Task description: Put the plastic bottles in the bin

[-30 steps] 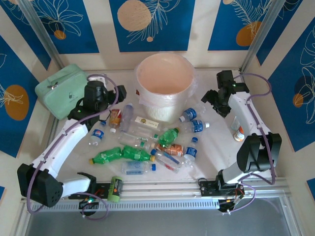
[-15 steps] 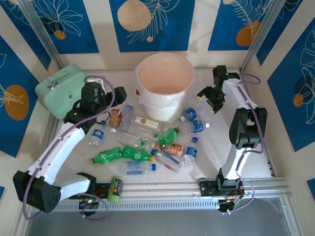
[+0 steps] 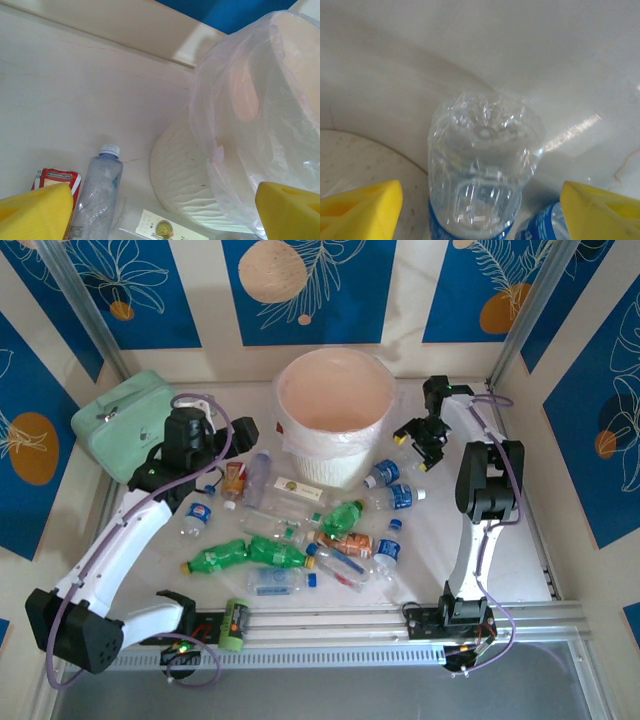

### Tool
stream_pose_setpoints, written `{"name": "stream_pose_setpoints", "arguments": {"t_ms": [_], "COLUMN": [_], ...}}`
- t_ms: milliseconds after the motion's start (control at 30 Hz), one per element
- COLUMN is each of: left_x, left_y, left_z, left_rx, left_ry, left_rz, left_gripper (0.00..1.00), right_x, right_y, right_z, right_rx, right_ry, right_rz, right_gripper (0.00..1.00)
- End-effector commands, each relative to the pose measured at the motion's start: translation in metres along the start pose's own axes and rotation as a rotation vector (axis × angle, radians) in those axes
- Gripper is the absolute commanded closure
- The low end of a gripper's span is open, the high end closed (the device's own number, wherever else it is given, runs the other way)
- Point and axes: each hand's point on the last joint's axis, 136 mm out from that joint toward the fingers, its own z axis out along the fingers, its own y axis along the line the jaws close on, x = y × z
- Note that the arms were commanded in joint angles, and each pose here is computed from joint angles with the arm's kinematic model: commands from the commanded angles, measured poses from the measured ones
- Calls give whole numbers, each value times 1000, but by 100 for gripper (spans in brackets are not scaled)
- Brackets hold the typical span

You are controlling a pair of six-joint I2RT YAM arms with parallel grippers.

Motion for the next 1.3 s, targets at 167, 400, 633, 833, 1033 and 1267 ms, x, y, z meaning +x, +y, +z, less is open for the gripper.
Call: {"name": "stream_pose_setpoints", "arguments": {"t_ms": [167, 400, 633, 833, 1033, 1267], "left_x": [-13, -9, -5, -6, -12, -34], "left_y": [-11, -10, -7, -8, -14, -26], "left_z": [-22, -21, -19, -17, -17, -26], "left_rx": [53, 59, 52, 53, 65, 84], "left_ry": [-51, -39, -35, -36, -37, -71], "left_rz": [-24, -30, -37, -37, -33, 2], "left_gripper": [7, 8, 8, 8, 7, 6], "right_x": [4, 0, -6, -12, -17, -19], "right_y": [0, -4, -4, -2, -1, -18], "right_z": [23, 39, 34, 11, -34, -109], "right_rx": [49, 60, 43, -7, -76, -140], "right_ry": [50, 55, 34, -13, -108, -253], "right_rz": [15, 25, 26, 30, 12, -6], "right_gripper": [17, 22, 29, 33, 34, 36]}}
